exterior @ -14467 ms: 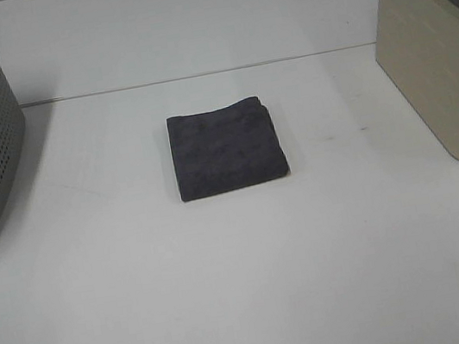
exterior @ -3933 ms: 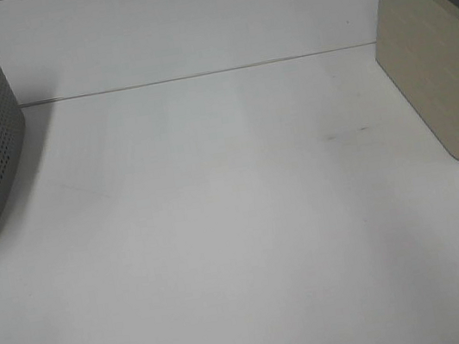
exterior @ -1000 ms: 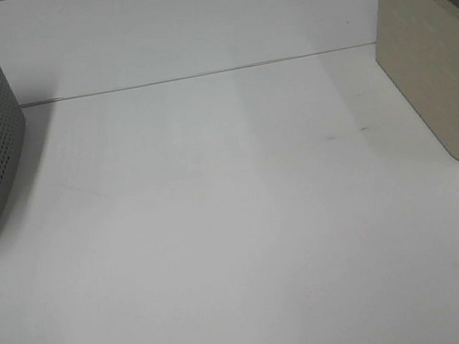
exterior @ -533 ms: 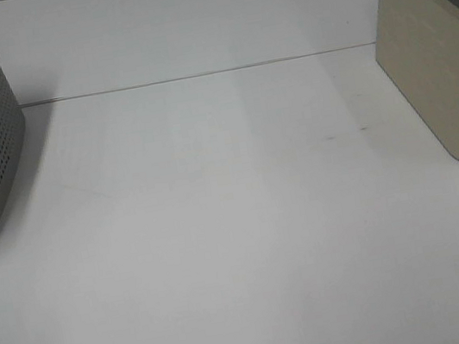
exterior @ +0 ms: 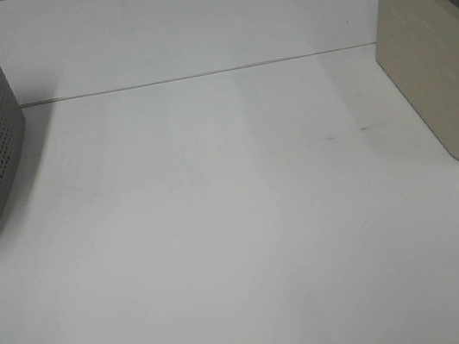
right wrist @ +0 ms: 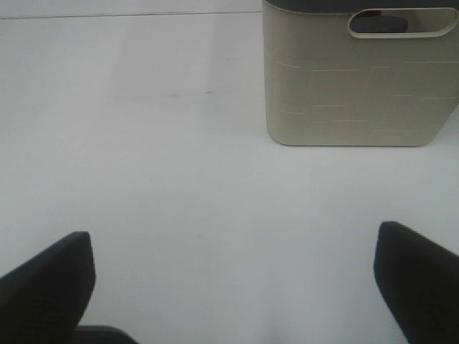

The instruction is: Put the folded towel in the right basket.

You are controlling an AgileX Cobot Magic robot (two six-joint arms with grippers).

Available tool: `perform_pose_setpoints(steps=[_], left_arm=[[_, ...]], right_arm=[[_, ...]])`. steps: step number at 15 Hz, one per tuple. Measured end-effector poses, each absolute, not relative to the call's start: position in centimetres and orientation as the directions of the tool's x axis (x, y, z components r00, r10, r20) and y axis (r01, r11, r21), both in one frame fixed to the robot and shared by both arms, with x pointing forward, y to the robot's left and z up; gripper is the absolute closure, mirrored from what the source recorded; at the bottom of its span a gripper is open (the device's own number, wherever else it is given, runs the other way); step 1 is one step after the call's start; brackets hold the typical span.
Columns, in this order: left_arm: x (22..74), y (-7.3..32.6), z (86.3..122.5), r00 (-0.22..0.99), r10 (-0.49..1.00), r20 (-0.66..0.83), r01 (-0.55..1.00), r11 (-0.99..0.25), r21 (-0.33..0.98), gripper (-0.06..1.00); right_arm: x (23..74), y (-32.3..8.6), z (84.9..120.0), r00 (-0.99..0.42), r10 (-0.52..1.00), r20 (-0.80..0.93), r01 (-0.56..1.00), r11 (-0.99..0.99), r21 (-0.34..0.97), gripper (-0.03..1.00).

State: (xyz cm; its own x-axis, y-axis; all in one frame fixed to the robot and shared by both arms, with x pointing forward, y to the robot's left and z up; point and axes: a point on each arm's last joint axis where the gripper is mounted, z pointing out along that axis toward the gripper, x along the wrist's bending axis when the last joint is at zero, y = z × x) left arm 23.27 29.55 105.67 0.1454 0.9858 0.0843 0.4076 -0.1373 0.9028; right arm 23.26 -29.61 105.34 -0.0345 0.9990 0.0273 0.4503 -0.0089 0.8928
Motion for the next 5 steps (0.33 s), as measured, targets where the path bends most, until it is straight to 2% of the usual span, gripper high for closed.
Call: perform_pose_setpoints(steps=[5], left_arm=[[23.27, 29.55, 105.67, 0.145, 0.986, 0.084, 0.408, -0.137, 0.903, -0.04]], right_arm=[[23.26, -29.62, 105.34, -0.033, 0.999, 0.026, 0.450, -0.008, 0.893, -0.02]])
